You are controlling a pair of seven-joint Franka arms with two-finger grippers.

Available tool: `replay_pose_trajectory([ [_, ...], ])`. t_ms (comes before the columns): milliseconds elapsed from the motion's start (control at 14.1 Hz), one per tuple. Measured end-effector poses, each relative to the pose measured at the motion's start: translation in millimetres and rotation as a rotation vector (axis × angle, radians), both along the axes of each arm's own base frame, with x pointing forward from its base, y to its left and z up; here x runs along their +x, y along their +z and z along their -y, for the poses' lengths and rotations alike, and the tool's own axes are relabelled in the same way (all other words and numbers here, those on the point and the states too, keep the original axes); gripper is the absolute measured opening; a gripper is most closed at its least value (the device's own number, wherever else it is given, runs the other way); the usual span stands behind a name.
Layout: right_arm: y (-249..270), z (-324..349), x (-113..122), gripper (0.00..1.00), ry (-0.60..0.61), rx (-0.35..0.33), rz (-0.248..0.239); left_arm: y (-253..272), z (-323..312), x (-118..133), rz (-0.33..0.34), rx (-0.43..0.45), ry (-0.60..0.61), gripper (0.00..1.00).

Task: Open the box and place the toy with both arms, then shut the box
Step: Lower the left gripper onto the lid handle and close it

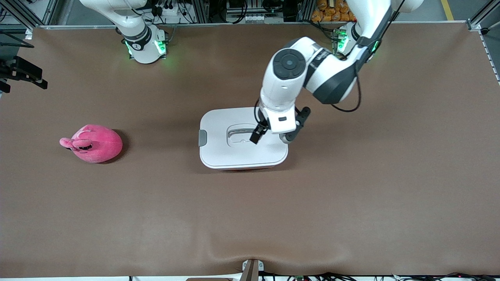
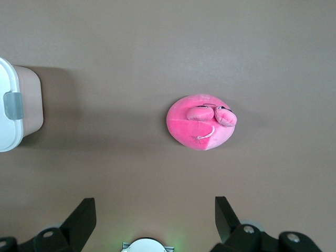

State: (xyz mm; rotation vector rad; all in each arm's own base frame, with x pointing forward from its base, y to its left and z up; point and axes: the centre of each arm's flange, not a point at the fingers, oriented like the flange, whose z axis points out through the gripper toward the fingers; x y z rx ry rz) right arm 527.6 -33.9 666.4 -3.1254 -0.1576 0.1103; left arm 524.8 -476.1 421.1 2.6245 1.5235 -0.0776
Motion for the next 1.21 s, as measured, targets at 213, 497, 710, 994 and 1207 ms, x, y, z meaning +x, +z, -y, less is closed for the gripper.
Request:
replay_pose_trajectory([
  [213,-2.8,2.5,1.6,1.00,-0.005,0.000,-0.005,-18.0,21.2,-9.7,-0.011,-0.015,0.109,1.00],
  [497,-4.7,4.0,2.7,1.00,-0.008,0.000,-0.009,-32.4,35.9,-17.1,-0.034,-0.025,0.270,0.90],
  [710,-4.7,4.7,2.6,1.00,-0.009,0.000,-0.009,-36.2,38.1,-18.8,-0.053,-0.022,0.397,0.85],
  [994,-4.7,4.9,2.6,1.00,-0.009,0.000,-0.009,-53.4,42.0,-21.3,-0.082,-0.003,0.492,0.76],
  [1207,-4.8,5.1,2.7,1.00,-0.010,0.000,-0.009,-64.1,46.3,-24.4,-0.095,0.006,0.544,0.73],
])
